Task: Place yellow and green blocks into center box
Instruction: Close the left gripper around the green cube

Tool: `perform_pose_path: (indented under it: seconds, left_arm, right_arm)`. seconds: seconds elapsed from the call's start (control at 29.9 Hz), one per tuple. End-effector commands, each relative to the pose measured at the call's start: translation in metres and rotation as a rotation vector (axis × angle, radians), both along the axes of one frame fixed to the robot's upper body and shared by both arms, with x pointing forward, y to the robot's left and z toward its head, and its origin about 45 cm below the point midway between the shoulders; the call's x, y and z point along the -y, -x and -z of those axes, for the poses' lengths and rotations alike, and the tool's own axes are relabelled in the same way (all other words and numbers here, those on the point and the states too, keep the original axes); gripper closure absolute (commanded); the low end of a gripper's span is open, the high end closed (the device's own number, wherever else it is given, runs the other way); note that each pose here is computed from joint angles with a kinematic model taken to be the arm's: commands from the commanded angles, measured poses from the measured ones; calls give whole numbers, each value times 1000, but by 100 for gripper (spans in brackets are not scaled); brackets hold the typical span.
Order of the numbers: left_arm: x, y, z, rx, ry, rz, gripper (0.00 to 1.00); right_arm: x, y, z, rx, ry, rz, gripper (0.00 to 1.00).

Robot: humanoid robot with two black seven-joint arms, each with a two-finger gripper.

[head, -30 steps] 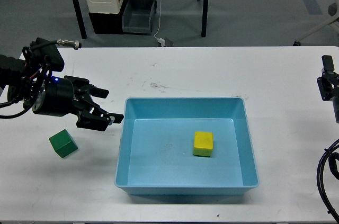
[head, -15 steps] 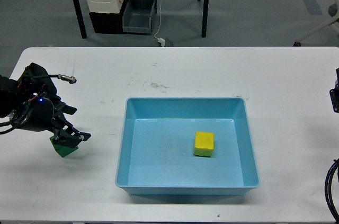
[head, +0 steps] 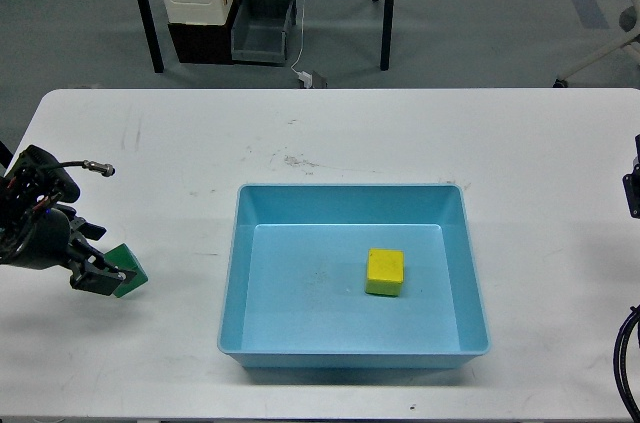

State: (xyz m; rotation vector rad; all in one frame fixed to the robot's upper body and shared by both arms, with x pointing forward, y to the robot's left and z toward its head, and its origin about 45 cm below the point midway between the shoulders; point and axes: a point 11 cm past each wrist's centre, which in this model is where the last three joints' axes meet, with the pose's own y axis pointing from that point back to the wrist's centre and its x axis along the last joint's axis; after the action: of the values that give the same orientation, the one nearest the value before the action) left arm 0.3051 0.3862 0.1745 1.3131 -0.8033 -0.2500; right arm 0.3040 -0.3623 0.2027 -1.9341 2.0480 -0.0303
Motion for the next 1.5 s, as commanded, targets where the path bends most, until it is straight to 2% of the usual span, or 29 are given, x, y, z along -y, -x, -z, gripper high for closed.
perform_pose_path:
  seconds: [0.0, 0.27, 0.37, 0.57, 0.7, 0.8, 0.87, 1.1, 1.24, 1.3, 1.47]
  left_arm:
    - [-3, 2, 3, -11, 3, -14, 0]
    - [4, -1, 11, 8, 31, -5, 0]
    - [6, -3, 14, 6, 32, -6, 4]
    - [0, 5, 22, 1, 30, -6, 23]
    - [0, 5, 24, 15, 41, 4, 30]
    - [1, 5, 23, 21, 47, 6, 39]
    - [1, 4, 22, 33, 53, 7, 51]
    - [-8, 4, 22, 37, 41, -10, 70]
    - [-12, -1, 15, 60, 45, -24, 73]
    - [-19, -9, 4, 103, 94, -87, 73]
    - [-21, -44, -37, 256, 322, -266, 73]
  right_arm:
    - [0, 0, 1, -2, -3, 1, 0]
    - [0, 0, 1, -4, 0, 3, 0]
    - [0, 0, 1, -4, 0, 3, 0]
    - [1, 0, 2, -7, 1, 8, 0]
    - [0, 0, 2, -6, -1, 7, 0]
    - [1, 0, 2, -7, -1, 8, 0]
    - [1, 0, 2, -7, 1, 8, 0]
    - [1, 0, 2, -7, 1, 8, 0]
    - [2, 1, 2, -8, 1, 10, 0]
    - [2, 2, 3, -11, 1, 12, 0]
    - [3, 3, 4, -14, 2, 13, 0]
